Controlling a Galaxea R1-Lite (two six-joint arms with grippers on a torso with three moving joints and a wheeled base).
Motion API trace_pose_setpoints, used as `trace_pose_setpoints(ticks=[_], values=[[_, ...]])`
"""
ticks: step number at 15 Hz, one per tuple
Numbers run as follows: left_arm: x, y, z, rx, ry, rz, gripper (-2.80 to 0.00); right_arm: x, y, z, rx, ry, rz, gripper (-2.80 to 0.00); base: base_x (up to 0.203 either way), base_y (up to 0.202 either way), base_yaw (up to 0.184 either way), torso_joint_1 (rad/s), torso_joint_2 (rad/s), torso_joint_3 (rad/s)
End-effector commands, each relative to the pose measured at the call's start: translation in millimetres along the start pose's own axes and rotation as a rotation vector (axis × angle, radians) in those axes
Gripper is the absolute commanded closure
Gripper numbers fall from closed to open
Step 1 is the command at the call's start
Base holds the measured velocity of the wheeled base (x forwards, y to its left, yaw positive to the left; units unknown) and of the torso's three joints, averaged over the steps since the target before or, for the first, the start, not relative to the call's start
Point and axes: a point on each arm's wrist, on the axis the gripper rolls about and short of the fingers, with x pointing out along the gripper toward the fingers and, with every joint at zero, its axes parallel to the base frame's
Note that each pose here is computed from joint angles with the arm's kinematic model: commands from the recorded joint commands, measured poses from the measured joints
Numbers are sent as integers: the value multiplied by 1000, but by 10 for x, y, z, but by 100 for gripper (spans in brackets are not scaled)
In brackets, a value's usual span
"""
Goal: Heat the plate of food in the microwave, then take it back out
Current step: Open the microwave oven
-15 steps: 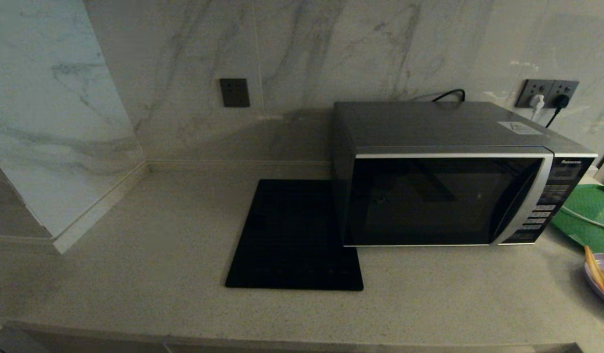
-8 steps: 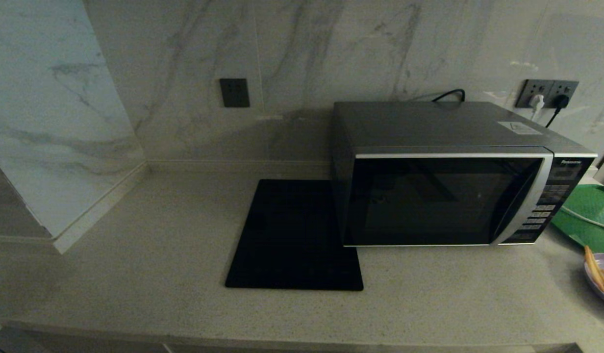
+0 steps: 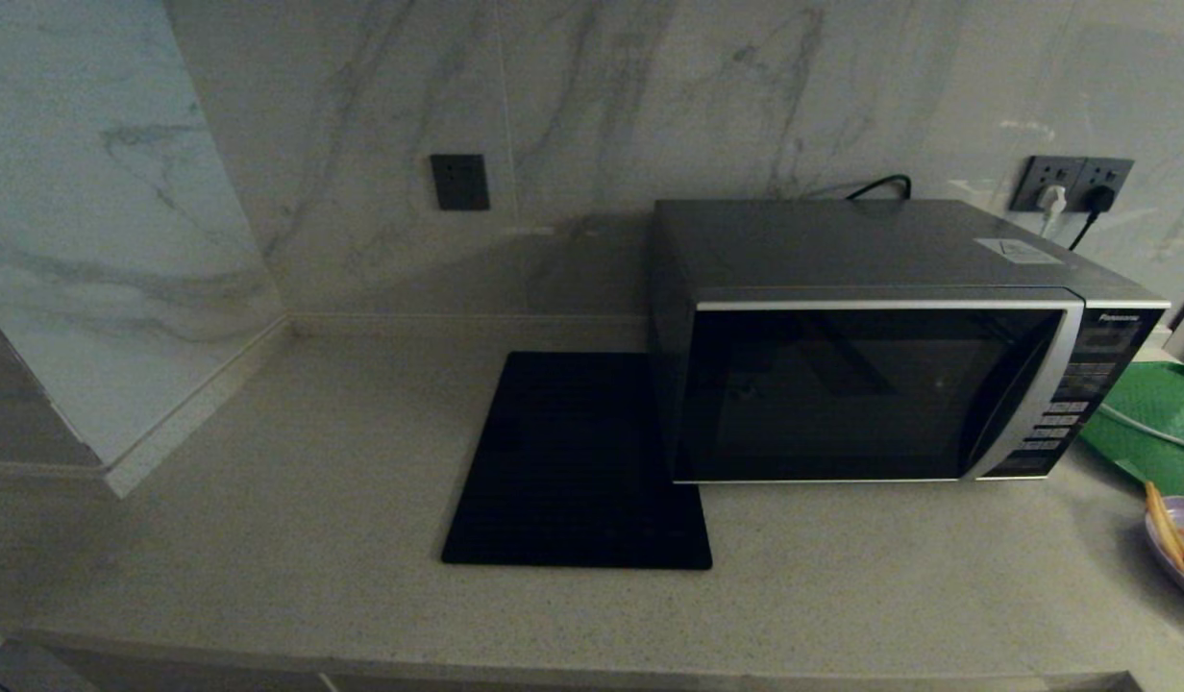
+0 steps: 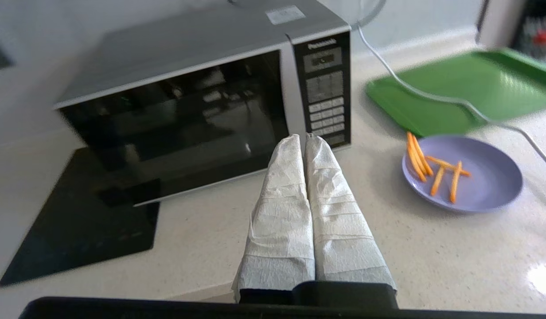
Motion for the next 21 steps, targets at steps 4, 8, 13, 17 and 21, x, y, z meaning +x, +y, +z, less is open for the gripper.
trace_pose_setpoints(ticks=[4, 8, 13, 17, 21], values=[[0, 0, 0, -1, 0, 0, 0, 1081, 266, 248, -59, 261, -217, 0, 0, 0, 0, 0, 0, 0], [0, 0, 0, -1, 0, 0, 0, 1644, 349, 230, -151, 351, -364, 0, 0, 0, 0, 0, 0, 0], [0, 0, 0, -1, 0, 0, 0, 2017, 570, 0, -304, 405, -476, 0, 0, 0, 0, 0, 0, 0], [0, 0, 0, -1, 0, 0, 0, 2227, 793, -220, -317, 402, -438, 0, 0, 0, 0, 0, 0, 0], [0, 0, 0, -1, 0, 0, 0, 2464, 879, -453, -305, 417, -450, 0, 0, 0, 0, 0, 0, 0]])
